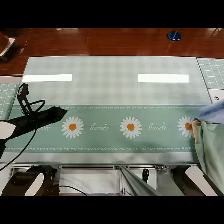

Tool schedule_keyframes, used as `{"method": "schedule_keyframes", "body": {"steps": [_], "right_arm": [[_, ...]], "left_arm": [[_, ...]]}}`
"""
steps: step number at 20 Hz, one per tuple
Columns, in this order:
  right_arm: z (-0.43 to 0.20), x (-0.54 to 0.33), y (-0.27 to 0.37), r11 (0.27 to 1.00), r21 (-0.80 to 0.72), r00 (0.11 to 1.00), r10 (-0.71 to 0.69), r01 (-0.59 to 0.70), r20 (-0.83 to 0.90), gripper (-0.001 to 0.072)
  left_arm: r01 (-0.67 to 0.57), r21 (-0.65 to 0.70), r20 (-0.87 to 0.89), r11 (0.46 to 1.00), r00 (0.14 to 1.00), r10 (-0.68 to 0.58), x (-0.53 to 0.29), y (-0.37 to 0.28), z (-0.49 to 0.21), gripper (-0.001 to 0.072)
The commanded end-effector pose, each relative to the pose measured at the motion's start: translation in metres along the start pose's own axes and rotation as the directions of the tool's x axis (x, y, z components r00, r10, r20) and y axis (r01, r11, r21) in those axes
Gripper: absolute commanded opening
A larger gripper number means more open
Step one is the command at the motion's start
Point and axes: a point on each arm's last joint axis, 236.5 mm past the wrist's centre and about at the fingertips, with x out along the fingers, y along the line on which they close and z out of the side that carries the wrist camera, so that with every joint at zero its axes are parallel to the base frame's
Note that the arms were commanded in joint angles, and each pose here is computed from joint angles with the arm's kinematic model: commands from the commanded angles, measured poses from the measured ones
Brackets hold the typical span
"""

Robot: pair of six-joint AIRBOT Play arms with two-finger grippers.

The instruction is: Fold the shirts.

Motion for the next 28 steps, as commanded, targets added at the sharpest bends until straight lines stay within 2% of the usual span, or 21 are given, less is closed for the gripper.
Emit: {"method": "schedule_keyframes", "body": {"steps": [1, 4, 10, 11, 12, 13, 15, 17, 18, 19, 20, 21, 22, 24, 25, 27, 28], "right_arm": [[-0.032, -0.04, -0.086, 0.93, 0.161, 0.944, -0.328, 0.331, -0.045, 0.0022], [-0.058, -0.062, -0.124, 0.84, 0.249, 0.873, -0.486, 0.481, -0.047, 0.0022], [-0.154, -0.033, -0.168, 0.734, 0.226, 0.767, -0.595, 0.64, -0.24, 0.0036], [-0.165, -0.029, -0.176, 0.712, 0.206, 0.738, -0.617, 0.671, -0.274, 0.0249], [-0.169, -0.024, -0.178, 0.711, 0.179, 0.727, -0.621, 0.68, -0.295, 0.0413], [-0.168, -0.022, -0.179, 0.714, 0.156, 0.721, -0.623, 0.683, -0.304, 0.0414], [-0.159, -0.018, -0.179, 0.719, 0.121, 0.714, -0.629, 0.685, -0.309, 0.0412], [-0.135, -0.01, -0.17, 0.751, 0.082, 0.741, -0.619, 0.656, -0.26, 0.038], [-0.114, -0.005, -0.158, 0.782, 0.059, 0.773, -0.597, 0.621, -0.213, 0.0267], [-0.089, 0.004, -0.134, 0.838, 0.026, 0.831, -0.536, 0.545, -0.149, 0.0083], [-0.066, 0.018, -0.096, 0.908, -0.031, 0.904, -0.418, 0.417, -0.091, 0.0023], [-0.042, 0.032, -0.041, 0.965, -0.108, 0.97, -0.242, 0.238, -0.025, 0.0023], [-0.025, 0.04, 0.014, 0.983, -0.171, 0.997, -0.069, 0.073, 0.029, 0.0023], [-0.005, 0.044, 0.117, 0.933, -0.31, 0.968, 0.225, -0.18, 0.115, 0.0023], [-0.007, 0.051, 0.156, 0.891, -0.388, 0.944, 0.306, -0.237, 0.125, 0.0023], [-0.046, 0.085, 0.204, 0.776, -0.582, 0.948, 0.318, -0.244, 0.026, 0.0023], [-0.081, 0.115, 0.211, 0.697, -0.683, 0.969, 0.238, -0.218, -0.067, 0.0023]], "left_arm": [[-0.006, 0.008, 0.05, 1.0, 0.999, 0.005, 0.0, 0.001, 0.012, 0.0023], [-0.007, 0.008, 0.054, 1.0, 0.999, 0.006, 0.0, 0.002, 0.013, 0.0023], [-0.007, 0.009, 0.062, 1.0, 0.998, 0.007, 0.0, 0.002, 0.015, 0.0023], [-0.008, 0.013, 0.063, 1.0, 0.998, 0.007, 0.0, 0.002, 0.015, 0.0023], [-0.009, 0.035, 0.065, 0.999, 0.998, 0.006, 0.0, 0.002, 0.016, 0.0023], [-0.009, 0.039, 0.069, 0.999, 0.998, 0.006, -0.001, 0.001, 0.017, 0.0023], [-0.006, 0.046, 0.095, 0.999, 0.995, 0.002, -0.004, -0.002, 0.026, 0.0023], [0.008, 0.069, 0.159, 0.998, 0.987, -0.019, -0.015, -0.016, 0.051, 0.0023], [0.018, 0.085, 0.198, 0.996, 0.98, -0.035, -0.023, -0.026, 0.067, 0.0023], [0.024, 0.138, 0.237, 0.99, 0.97, -0.056, -0.034, -0.04, 0.085, 0.0023], [0.011, 0.228, 0.266, 0.973, 0.961, -0.073, -0.046, -0.053, 0.102, 0.0023], [0.007, 0.277, 0.299, 0.961, 0.95, -0.093, -0.06, -0.067, 0.121, 0.0023], [0.018, 0.283, 0.335, 0.959, 0.935, -0.116, -0.072, -0.082, 0.14, 0.0023], [0.081, 0.318, 0.344, 0.945, 0.918, -0.194, -0.091, -0.122, 0.168, 0.0022], [0.121, 0.347, 0.308, 0.93, 0.922, -0.235, -0.094, -0.144, 0.17, 0.0022], [0.183, 0.439, 0.164, 0.88, 0.946, -0.279, -0.081, -0.181, 0.15, 0.0022], [0.188, 0.483, 0.085, 0.855, 0.962, -0.26, -0.068, -0.186, 0.131, 0.0022]]}}
